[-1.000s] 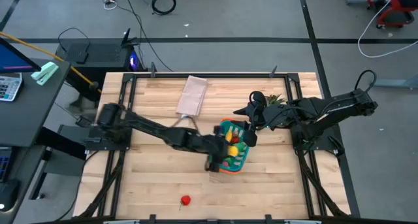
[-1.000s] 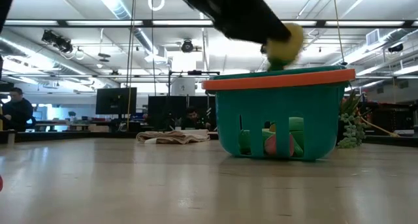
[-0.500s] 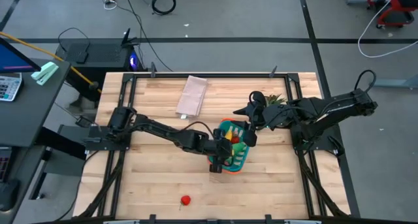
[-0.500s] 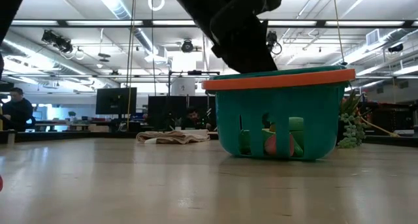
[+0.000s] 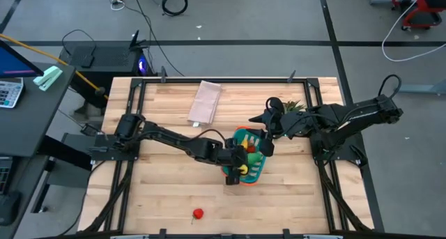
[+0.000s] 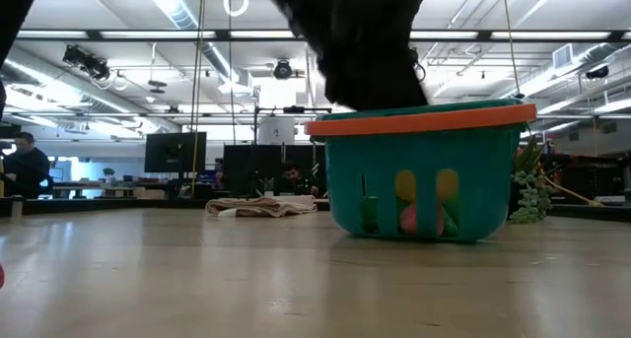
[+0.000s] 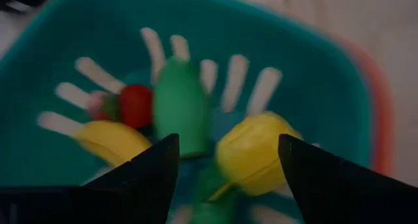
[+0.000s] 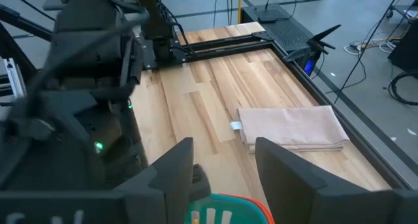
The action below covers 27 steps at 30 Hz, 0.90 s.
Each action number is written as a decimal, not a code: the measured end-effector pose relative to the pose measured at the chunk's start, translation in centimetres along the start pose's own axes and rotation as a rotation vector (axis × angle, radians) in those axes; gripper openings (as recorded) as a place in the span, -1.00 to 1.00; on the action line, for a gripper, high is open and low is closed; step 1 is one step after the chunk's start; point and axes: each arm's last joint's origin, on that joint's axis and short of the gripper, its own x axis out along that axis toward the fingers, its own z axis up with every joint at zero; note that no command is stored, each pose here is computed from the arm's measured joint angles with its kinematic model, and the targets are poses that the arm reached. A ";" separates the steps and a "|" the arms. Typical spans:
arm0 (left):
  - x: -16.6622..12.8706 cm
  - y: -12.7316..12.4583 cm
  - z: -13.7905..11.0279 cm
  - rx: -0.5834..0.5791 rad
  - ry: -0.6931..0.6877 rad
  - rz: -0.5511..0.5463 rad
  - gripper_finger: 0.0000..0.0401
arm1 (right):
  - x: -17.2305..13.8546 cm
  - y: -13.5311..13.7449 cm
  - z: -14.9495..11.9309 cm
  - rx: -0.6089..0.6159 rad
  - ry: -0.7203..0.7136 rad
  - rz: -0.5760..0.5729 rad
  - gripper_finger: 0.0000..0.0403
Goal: Pick and placing Produce into tupperware
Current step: Put the red strawberry into the blue basket
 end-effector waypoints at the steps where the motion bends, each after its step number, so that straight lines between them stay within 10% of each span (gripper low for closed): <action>1: -0.2 -0.1 0.4 -0.034 -0.004 -0.028 0.33 | 0.0 0.0 0.0 0.000 0.000 0.000 -0.14; 12: -6.6 -1.1 6.6 -0.199 0.076 -0.204 0.19 | 0.2 -0.9 0.3 0.105 -0.044 -0.140 -0.13; 19: -8.8 -3.4 4.6 -0.500 0.374 -0.170 0.14 | 0.2 -1.0 0.3 0.117 -0.045 -0.142 -0.13; 27: -9.7 -8.4 0.7 -0.501 0.575 -0.164 0.14 | 0.2 -1.0 0.3 0.118 -0.045 -0.143 -0.13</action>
